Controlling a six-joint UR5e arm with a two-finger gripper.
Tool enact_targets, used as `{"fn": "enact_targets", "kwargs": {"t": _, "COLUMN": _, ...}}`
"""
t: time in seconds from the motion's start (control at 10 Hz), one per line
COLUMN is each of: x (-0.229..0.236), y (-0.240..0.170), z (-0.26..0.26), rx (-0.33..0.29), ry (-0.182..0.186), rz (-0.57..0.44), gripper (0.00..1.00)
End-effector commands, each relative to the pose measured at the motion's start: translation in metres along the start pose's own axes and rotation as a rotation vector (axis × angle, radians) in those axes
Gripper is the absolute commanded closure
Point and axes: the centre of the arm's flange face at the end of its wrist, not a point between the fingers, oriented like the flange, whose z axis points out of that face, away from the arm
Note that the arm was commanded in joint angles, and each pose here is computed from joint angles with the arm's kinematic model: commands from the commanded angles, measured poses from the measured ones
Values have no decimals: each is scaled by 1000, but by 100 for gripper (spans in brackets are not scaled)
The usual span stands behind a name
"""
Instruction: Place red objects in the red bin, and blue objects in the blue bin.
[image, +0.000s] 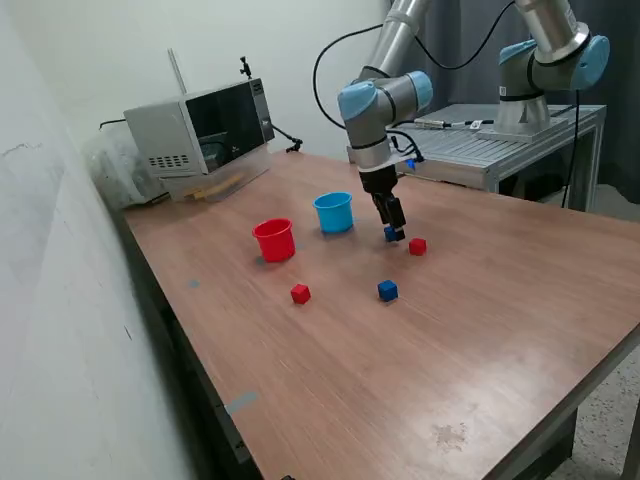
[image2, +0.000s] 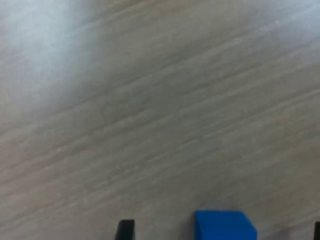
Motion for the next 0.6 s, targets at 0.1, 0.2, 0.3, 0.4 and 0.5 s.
{"fn": "enact_targets", "kwargs": {"t": 0.1, "x": 0, "y": 4, "z": -3, "rx": -14, "ry": 1, "rz": -6, "gripper": 0}}
{"fn": "enact_targets", "kwargs": {"t": 0.2, "x": 0, "y": 3, "z": -1, "rx": -11, "ry": -2, "rz": -6, "gripper": 100}}
{"fn": "enact_targets", "kwargs": {"t": 0.3, "x": 0, "y": 3, "z": -1, "rx": -11, "ry": -2, "rz": -9, "gripper": 100}}
{"fn": "enact_targets", "kwargs": {"t": 0.4, "x": -1, "y": 3, "z": -1, "rx": -10, "ry": -2, "rz": -23, "gripper": 100}}
{"fn": "enact_targets", "kwargs": {"t": 0.5, "x": -1, "y": 2, "z": 0, "rx": -7, "ry": -5, "rz": -32, "gripper": 100}}
